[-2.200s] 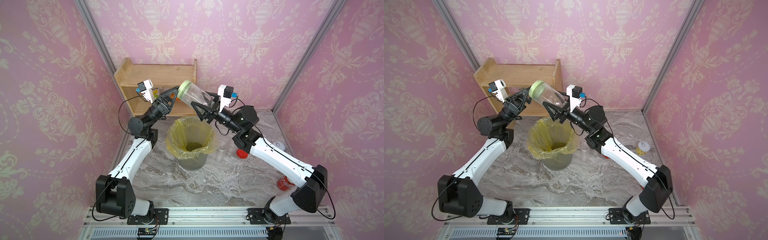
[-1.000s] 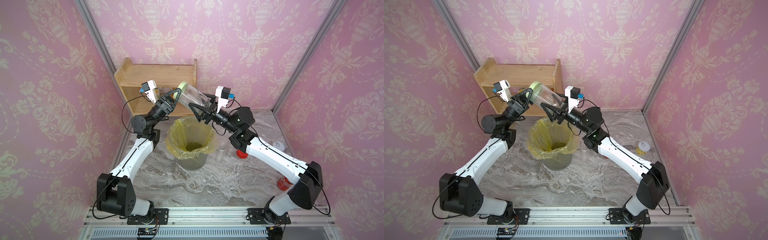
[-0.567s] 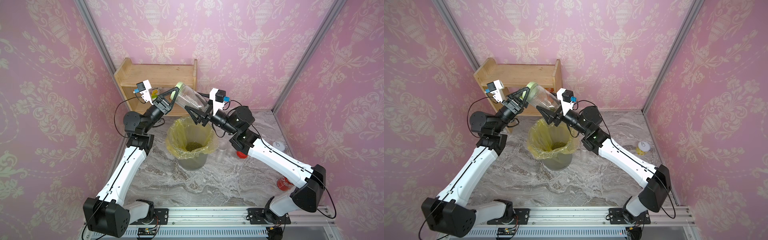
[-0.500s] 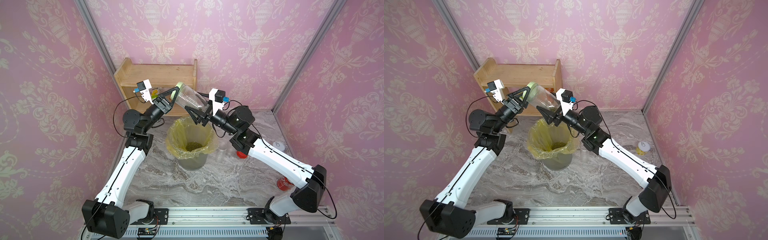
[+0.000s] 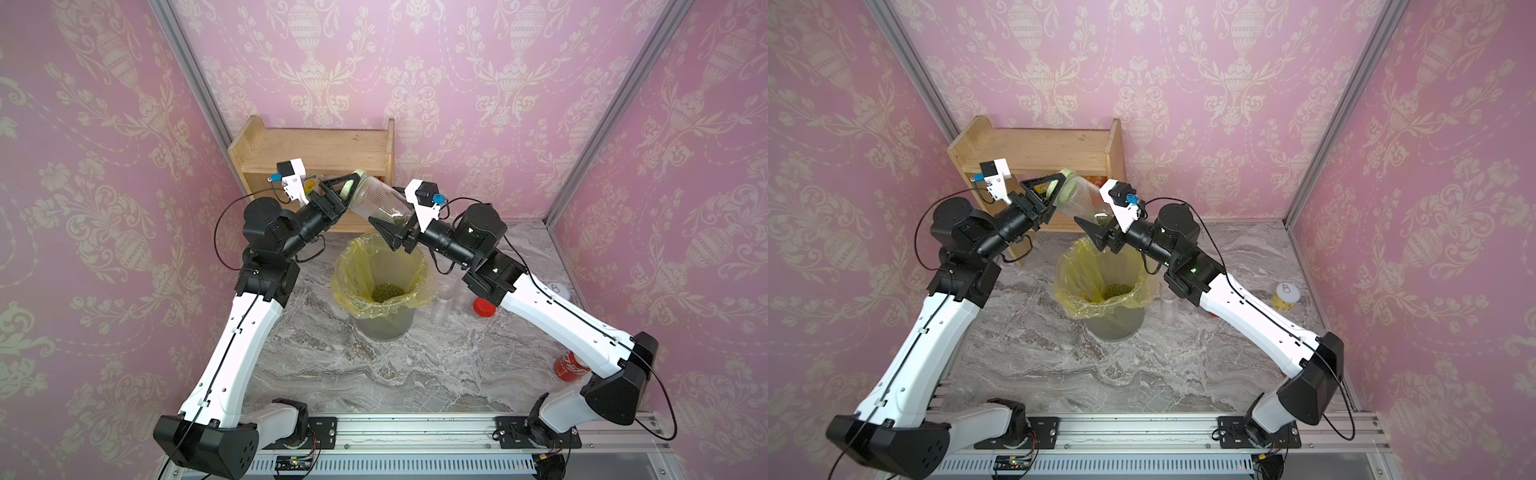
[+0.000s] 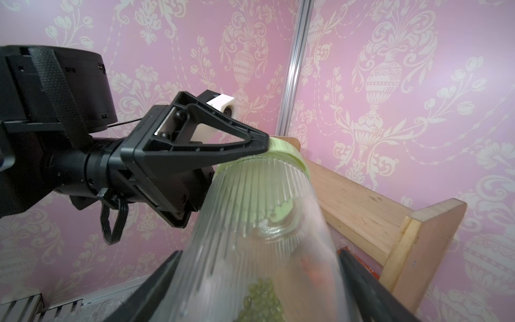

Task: Empty moldy mung beans from jars
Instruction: Unscrew the lid from the jar.

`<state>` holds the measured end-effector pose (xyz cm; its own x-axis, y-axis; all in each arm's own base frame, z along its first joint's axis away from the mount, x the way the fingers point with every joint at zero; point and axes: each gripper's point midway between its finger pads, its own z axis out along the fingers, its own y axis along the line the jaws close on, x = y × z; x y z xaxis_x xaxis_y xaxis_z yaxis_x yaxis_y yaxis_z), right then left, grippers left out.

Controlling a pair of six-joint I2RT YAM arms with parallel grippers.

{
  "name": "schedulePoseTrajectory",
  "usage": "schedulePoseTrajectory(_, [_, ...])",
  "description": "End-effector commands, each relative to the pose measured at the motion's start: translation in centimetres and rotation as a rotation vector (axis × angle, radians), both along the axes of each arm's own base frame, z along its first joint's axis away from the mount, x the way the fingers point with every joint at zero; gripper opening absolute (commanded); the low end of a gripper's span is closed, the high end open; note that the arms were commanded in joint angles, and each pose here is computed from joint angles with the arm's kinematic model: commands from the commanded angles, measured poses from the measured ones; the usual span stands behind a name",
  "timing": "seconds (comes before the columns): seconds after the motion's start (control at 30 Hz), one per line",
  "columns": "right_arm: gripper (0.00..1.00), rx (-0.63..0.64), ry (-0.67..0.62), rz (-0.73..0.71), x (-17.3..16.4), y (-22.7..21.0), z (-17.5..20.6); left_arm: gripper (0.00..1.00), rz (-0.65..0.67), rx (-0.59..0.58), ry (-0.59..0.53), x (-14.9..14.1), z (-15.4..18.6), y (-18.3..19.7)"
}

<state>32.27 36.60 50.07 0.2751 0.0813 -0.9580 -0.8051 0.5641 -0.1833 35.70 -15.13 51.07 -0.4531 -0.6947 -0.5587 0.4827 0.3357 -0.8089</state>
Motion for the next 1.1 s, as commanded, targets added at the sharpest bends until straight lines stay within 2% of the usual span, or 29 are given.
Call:
schedulePoseTrajectory(0.0, [0.1,0.05,-0.141,0.113,-4.4,0.3,4.2,0.8,0.063,0.006,0.034,1.3,-0.6,0.6])
schedulePoseTrajectory(0.27, [0.1,0.077,-0.154,0.118,-5.3,-0.6,4.3,0.81,0.054,-0.019,0.015,1.1,0.7,0.7])
schedulePoseTrajectory(0.6, [0.1,0.087,-0.175,0.125,-6.2,-1.3,4.4,0.84,0.001,-0.049,0.066,1.4,0.4,-0.1])
schedulePoseTrajectory(0.9, [0.09,0.085,-0.171,0.11,-6.4,-2.0,4.3,0.83,0.013,-0.036,0.06,1.4,0.6,-0.1])
schedulePoseTrajectory(1.07, [0.09,0.078,-0.147,0.077,-6.3,-2.9,3.9,0.83,0.064,-0.023,0.025,1.3,0.7,0.9])
